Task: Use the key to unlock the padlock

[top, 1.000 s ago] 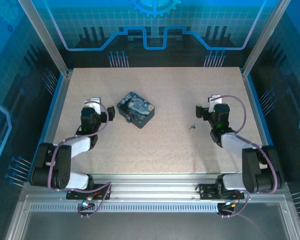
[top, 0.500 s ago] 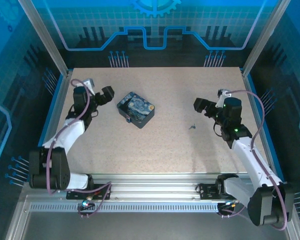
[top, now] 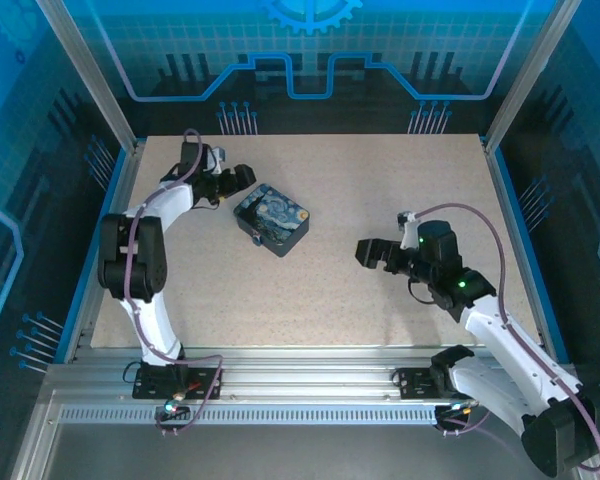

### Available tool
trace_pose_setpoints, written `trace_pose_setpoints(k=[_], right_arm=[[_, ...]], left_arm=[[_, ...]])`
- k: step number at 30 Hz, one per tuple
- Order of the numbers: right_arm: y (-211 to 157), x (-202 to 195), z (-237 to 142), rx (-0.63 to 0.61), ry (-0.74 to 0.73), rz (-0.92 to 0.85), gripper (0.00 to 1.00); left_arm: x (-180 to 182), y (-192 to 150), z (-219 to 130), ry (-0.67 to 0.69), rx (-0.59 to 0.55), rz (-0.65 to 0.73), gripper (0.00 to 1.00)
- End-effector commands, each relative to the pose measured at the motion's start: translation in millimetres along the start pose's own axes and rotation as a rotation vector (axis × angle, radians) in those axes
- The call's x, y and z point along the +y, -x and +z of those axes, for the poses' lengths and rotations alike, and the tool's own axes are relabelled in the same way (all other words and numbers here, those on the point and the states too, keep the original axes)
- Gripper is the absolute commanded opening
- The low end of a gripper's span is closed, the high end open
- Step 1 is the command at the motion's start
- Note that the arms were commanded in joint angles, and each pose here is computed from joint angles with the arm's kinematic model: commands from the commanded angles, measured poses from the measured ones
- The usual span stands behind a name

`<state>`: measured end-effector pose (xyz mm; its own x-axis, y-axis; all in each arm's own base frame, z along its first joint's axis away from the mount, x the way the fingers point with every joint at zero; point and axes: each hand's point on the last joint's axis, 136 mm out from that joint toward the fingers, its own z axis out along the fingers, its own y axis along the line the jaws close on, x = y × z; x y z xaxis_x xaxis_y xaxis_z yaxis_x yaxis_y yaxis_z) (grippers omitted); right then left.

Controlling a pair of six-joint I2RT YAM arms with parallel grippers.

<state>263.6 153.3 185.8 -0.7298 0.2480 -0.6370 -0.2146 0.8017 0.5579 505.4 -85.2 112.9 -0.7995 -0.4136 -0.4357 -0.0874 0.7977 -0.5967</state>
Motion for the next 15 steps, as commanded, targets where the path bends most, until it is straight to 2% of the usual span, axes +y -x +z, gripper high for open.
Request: trace_pose_setpoints(k=[1, 15], right_arm=[[-18, -11, 5, 0.052, -0.046, 0.027, 1.00], [-32, -11, 55, 0.179, -0.057, 0.065, 0.99]], left_arm=[[-14, -26, 8, -0.047, 0.126, 0.008, 0.89], [-49, -88, 4, -0.111, 0.175, 0.029, 0.82]])
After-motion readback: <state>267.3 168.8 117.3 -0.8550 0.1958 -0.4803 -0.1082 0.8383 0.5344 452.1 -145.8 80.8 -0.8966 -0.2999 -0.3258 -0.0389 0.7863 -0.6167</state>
